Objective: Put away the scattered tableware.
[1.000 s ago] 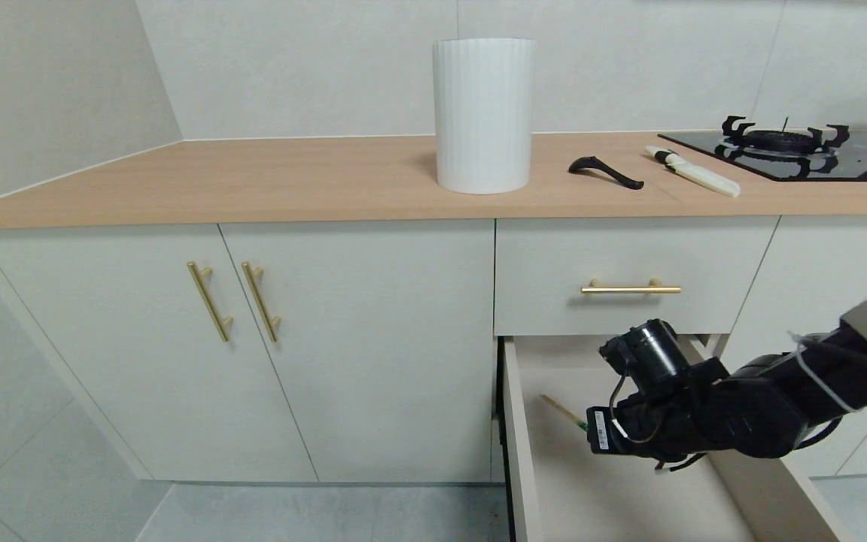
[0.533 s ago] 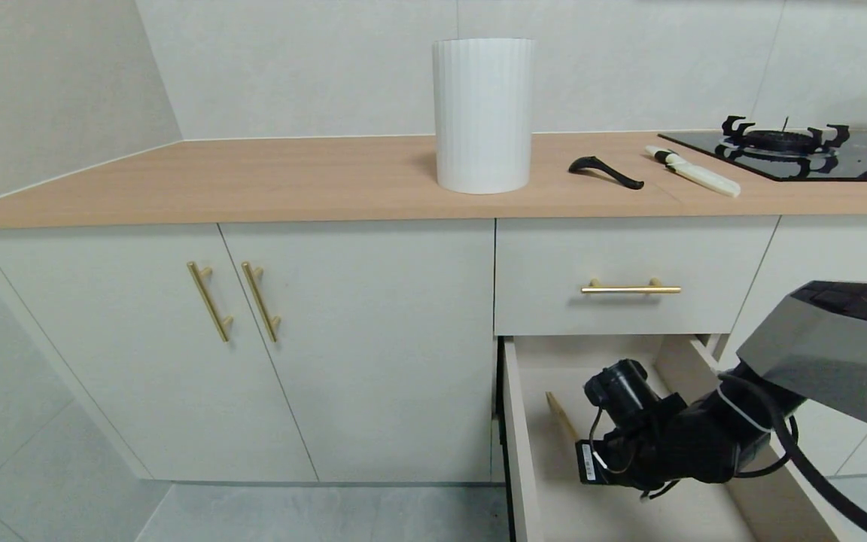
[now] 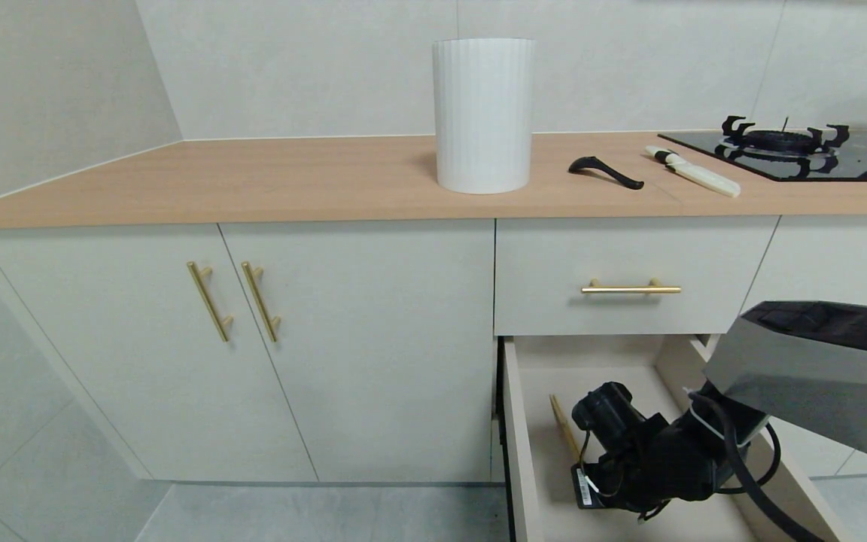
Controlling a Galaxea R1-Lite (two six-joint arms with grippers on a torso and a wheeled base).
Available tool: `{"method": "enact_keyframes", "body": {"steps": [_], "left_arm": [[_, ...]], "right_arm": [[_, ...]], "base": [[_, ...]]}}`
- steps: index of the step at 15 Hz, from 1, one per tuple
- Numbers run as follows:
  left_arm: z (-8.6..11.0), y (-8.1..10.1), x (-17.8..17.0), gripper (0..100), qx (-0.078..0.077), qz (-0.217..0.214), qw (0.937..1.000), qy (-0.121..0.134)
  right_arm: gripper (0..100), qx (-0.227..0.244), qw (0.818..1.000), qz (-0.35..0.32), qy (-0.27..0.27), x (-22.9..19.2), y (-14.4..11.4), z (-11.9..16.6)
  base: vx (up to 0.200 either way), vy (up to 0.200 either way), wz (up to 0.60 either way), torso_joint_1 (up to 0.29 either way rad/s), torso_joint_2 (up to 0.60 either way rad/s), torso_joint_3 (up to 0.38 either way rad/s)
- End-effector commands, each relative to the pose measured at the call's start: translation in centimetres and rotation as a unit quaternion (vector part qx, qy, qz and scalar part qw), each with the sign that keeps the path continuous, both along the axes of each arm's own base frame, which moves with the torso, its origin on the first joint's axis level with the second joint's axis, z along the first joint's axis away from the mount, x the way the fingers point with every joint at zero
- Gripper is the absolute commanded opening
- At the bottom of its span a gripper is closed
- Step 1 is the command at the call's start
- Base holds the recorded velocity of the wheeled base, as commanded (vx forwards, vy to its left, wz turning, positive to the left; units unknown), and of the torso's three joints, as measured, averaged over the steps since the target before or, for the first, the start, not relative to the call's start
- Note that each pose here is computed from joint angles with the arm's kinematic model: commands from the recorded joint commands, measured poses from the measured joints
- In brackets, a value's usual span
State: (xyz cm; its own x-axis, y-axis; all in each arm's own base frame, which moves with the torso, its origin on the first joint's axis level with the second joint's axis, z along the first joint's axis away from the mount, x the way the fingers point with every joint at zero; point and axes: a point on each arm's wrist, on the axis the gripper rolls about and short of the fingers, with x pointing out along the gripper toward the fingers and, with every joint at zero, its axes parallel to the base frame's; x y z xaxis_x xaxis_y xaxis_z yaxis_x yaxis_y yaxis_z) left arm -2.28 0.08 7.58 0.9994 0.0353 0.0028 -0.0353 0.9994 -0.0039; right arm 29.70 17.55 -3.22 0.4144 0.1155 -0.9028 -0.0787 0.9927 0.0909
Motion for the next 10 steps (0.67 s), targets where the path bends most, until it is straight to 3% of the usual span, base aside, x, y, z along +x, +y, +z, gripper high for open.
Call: {"method": "enact_keyframes", "body": {"steps": [1, 4, 5, 10], "left_arm": [[0.0, 0.0, 0.0, 100, 0.0, 0.0, 1.0, 0.0], [0.0, 0.0, 0.0, 100, 0.0, 0.0, 1.0, 0.0], [0.0, 0.0, 0.0, 100, 0.0, 0.001, 1.0, 0.0], [0.0, 0.0, 0.0, 100, 0.0, 0.001, 1.0, 0.0]], "right_arm": [[0, -0.001, 1.0, 0.0, 0.001, -0.01, 0.01, -0.1], [0, -0.001, 1.0, 0.0, 0.001, -0.01, 0.01, -0.1], [100, -0.001, 1.0, 0.0, 0.001, -0.01, 0.01, -0.1], [100, -0.001, 1.0, 0.0, 0.002, -0.05, -0.01, -0.12]], "base": [[0.0, 0.0, 0.0, 0.0, 0.0, 0.0], [0.0, 0.0, 0.0, 0.0, 0.0, 0.0], [0.0, 0.0, 0.0, 0.0, 0.0, 0.0], [0.0, 0.0, 0.0, 0.0, 0.0, 0.0]]}}
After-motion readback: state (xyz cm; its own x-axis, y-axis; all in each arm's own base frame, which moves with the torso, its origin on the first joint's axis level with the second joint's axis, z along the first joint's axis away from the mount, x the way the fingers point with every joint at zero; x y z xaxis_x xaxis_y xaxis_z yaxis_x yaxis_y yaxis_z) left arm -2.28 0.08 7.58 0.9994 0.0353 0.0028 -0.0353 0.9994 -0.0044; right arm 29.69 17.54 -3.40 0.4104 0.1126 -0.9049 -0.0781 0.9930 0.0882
